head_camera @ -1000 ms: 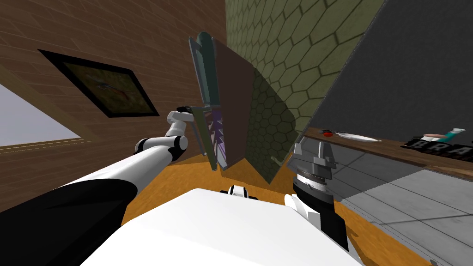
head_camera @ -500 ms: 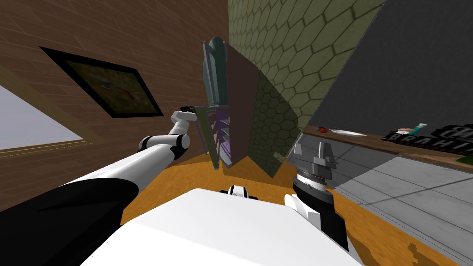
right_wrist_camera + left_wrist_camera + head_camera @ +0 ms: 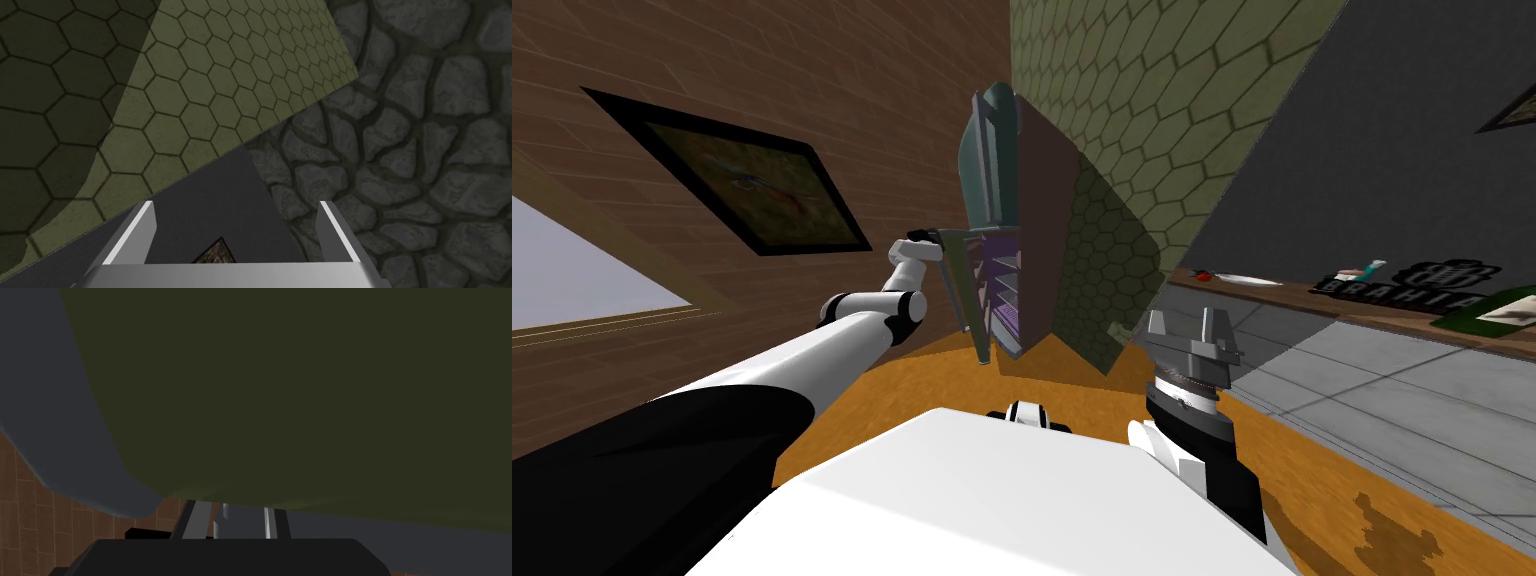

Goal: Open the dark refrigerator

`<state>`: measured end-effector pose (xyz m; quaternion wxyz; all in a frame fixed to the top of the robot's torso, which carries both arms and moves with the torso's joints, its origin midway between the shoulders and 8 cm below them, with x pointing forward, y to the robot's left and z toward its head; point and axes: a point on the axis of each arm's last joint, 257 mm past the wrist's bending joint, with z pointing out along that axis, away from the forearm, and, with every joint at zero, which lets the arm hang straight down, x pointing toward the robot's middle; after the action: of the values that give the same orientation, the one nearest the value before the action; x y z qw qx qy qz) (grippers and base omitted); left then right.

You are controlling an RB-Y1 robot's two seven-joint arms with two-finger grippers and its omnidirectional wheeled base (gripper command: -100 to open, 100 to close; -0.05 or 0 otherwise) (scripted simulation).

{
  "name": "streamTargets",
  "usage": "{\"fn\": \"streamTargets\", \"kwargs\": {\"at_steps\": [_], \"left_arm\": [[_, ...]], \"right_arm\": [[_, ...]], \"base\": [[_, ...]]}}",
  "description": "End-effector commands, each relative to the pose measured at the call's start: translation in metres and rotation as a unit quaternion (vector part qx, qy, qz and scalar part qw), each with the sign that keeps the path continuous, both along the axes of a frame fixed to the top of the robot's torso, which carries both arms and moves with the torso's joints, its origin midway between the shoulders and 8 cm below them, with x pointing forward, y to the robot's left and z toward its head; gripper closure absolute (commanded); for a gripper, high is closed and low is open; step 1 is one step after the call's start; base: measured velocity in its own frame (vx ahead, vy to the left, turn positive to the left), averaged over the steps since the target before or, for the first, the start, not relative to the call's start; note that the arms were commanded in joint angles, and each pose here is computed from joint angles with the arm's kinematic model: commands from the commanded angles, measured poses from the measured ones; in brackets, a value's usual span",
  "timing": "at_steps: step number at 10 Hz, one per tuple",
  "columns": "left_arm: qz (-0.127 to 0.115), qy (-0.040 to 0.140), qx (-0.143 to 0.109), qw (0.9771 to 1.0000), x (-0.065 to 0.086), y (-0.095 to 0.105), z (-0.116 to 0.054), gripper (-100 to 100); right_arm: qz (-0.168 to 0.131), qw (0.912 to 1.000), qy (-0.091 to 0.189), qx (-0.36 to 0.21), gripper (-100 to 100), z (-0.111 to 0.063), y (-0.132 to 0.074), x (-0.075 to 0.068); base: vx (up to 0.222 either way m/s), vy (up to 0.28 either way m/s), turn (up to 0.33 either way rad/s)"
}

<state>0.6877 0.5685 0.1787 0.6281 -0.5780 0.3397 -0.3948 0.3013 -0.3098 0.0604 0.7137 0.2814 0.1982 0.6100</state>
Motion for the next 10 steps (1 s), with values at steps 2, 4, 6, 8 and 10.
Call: {"fn": "streamTargets", "kwargs": {"at_steps": [2, 4, 6, 8, 10], "left_arm": [[-0.028, 0.001, 0.0, 0.9996, 0.015, -0.032, -0.002, 100], [-0.039, 0.003, -0.001, 0.9992, 0.02, -0.045, -0.003, 100], [-0.05, 0.004, -0.001, 0.9987, 0.026, -0.058, -0.005, 100], [-0.061, 0.005, -0.001, 0.9981, 0.031, -0.071, -0.006, 100], [-0.072, 0.006, -0.002, 0.9974, 0.036, -0.084, -0.008, 100]], "right_arm": [[0.0, 1.0, 0.0, 0.0, 0, 0.0, 0.0, 0.0], [0.0, 1.0, 0.0, 0.0, 0, 0.0, 0.0, 0.0], [0.0, 1.0, 0.0, 0.0, 0, 0.0, 0.0, 0.0], [0.0, 1.0, 0.0, 0.0, 0, 0.0, 0.0, 0.0], [0.0, 1.0, 0.0, 0.0, 0, 0.0, 0.0, 0.0]], "base": [[-0.094, 0.328, -0.11], [-0.088, 0.373, -0.096], [-0.072, 0.34, -0.076], [-0.133, 0.409, -0.136], [-0.081, 0.203, -0.036]]}}
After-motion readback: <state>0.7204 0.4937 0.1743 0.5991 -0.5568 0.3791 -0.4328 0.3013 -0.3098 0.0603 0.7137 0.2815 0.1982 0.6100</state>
